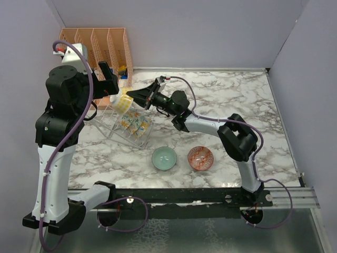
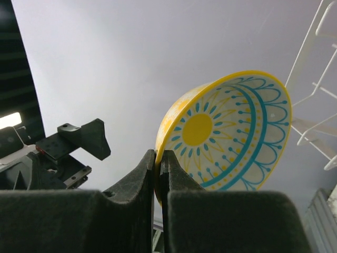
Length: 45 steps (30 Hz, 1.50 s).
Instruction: Load the bowls into the dish rack
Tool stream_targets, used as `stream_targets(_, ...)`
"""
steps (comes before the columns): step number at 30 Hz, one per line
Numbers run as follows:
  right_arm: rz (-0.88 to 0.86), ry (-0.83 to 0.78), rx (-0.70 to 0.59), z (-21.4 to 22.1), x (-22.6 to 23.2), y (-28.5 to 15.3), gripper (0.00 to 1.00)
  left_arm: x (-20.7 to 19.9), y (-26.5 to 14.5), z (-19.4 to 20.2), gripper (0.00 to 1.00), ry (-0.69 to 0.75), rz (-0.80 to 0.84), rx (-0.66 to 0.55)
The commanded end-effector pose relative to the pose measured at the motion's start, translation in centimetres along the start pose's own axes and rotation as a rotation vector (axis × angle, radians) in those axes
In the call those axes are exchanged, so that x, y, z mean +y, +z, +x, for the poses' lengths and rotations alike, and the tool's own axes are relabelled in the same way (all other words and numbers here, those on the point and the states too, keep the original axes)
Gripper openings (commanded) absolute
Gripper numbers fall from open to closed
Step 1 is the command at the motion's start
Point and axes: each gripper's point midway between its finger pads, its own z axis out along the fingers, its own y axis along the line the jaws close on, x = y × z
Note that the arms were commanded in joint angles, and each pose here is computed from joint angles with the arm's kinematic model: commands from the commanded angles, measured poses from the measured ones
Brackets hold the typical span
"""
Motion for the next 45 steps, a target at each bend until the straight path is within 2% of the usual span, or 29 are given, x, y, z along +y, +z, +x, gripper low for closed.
stream_targets(1,-0.166,0.058,-0.029,0.6,4.8,0.5,0.01,-0.1,-1.2,-0.4,0.99,0.006,0.011,-0.016)
stream_targets(7,-0.128,0.127,-0.038,1.0,1.6,0.4,0.01,0.1,-1.2,0.2,0.99,0.006,0.007,-0.007)
stream_targets(34,0.04,0.217,-0.03,1.2,-6.0,0.9,0.01,0.6,-0.5,0.9,0.99,0.027,-0.019,0.011)
stream_targets(42,0.103,0.23,-0.023,1.5,-7.4,0.7,0.13,0.7,-0.6,1.0,0.99,0.029,-0.019,0.013)
stream_targets(45,0.124,0.226,-0.018,1.6,-7.8,0.6,0.15,0.8,-0.7,1.0,0.99,0.028,-0.023,0.01)
